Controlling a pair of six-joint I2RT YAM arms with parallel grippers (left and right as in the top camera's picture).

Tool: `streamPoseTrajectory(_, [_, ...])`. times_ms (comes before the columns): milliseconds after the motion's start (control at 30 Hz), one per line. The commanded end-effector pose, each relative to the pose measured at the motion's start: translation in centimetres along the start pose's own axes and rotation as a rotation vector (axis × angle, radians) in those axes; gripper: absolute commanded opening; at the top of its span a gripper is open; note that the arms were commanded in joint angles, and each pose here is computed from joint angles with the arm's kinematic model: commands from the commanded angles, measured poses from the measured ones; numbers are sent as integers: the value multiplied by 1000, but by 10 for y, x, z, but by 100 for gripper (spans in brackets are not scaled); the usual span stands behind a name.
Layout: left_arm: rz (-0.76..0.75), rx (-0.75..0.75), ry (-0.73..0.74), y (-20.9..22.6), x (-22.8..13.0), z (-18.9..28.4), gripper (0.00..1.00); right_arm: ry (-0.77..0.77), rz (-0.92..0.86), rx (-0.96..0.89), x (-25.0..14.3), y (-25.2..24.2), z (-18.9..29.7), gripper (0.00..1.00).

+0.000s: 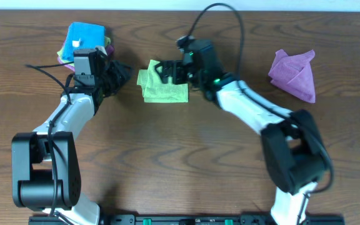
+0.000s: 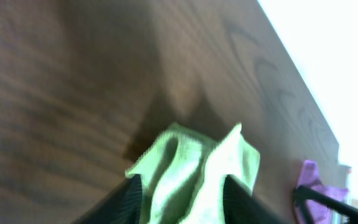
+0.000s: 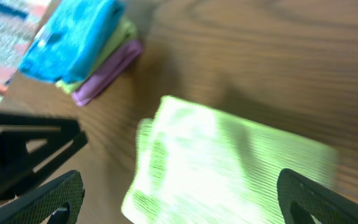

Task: Fold the cloth
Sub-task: 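Release the cloth with the right gripper and retract it right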

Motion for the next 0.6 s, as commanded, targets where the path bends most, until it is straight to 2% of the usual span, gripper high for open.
streamPoseTrajectory(0, [-11, -44, 21, -11, 3, 8, 59, -45, 49, -3, 25, 8, 36, 99])
streamPoseTrajectory(100, [6, -48, 64, -10, -4, 8, 94, 2, 123, -51, 22, 7, 65, 99])
streamPoseTrajectory(133, [10, -54, 75, -11, -6, 8, 96, 15, 151, -61, 21, 8, 74, 99])
streamPoseTrajectory(233, [20, -77, 112, -13, -11, 8, 95, 72, 237, -99, 13, 11, 109, 99])
streamPoseTrajectory(400, [47, -64, 188, -13, -27, 8, 95, 166, 231, -202, -1, -8, 172, 99])
streamPoseTrajectory(567, [40, -25, 244, -18, -46, 2, 95, 104, 176, -278, -9, -30, 232, 99])
Point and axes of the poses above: each gripper's point midway between its finger pads, its own z axis back along the fingers, its own y axis along the line the jaws close on, x = y × z, the point moved 6 cm from there along z, back along the fingers, and after that the axes turned 8 degrees about -z, right-handed, at the moved point
